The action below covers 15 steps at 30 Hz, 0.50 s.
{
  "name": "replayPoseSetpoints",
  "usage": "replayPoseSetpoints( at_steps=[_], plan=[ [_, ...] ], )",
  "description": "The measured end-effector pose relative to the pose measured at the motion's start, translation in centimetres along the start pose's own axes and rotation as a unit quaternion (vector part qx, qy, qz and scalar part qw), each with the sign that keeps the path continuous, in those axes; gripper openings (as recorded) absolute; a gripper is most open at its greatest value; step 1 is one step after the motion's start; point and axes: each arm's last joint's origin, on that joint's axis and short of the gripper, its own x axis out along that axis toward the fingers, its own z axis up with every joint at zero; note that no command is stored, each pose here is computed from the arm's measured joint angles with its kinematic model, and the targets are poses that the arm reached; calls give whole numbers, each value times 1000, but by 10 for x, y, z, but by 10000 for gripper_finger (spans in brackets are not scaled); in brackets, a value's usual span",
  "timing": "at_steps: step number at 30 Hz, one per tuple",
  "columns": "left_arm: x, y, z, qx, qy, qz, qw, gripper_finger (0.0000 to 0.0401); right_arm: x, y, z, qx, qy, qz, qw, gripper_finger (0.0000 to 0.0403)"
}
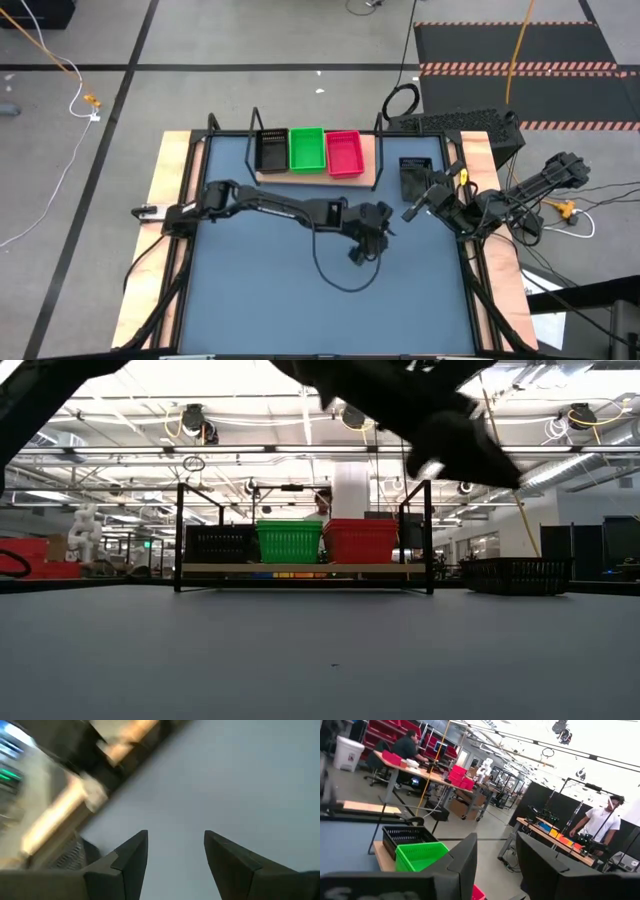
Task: Stack baskets on shelf by color
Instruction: Stack the black bin on top of the black bins on the shelf
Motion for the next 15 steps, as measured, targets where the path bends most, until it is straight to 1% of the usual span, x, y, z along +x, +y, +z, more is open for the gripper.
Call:
replayPoseSetpoints(
  at_steps=[3,5,8,9,11,13,15],
  plan=[
    [16,2,-2,-8,-45,42,998,195,0,0,0,3,-1,-1,1000,130],
    [28,1,-6,-15,-67,60,996,195,0,-1,0,6,-1,-3,1000,130],
    [36,3,-9,-33,-84,71,993,195,1,-1,0,6,-1,-2,1000,130],
    [37,7,-7,-42,-98,81,991,195,1,-1,0,6,-1,-2,1000,130],
    [39,17,-10,-71,-99,84,989,195,1,-1,1,7,-2,-2,1000,130],
    [47,30,-18,-95,-110,97,985,195,1,-1,1,9,-3,-3,1000,130],
    [56,39,-28,-122,-106,101,982,195,1,-1,1,11,-4,-3,1000,130]
  ],
)
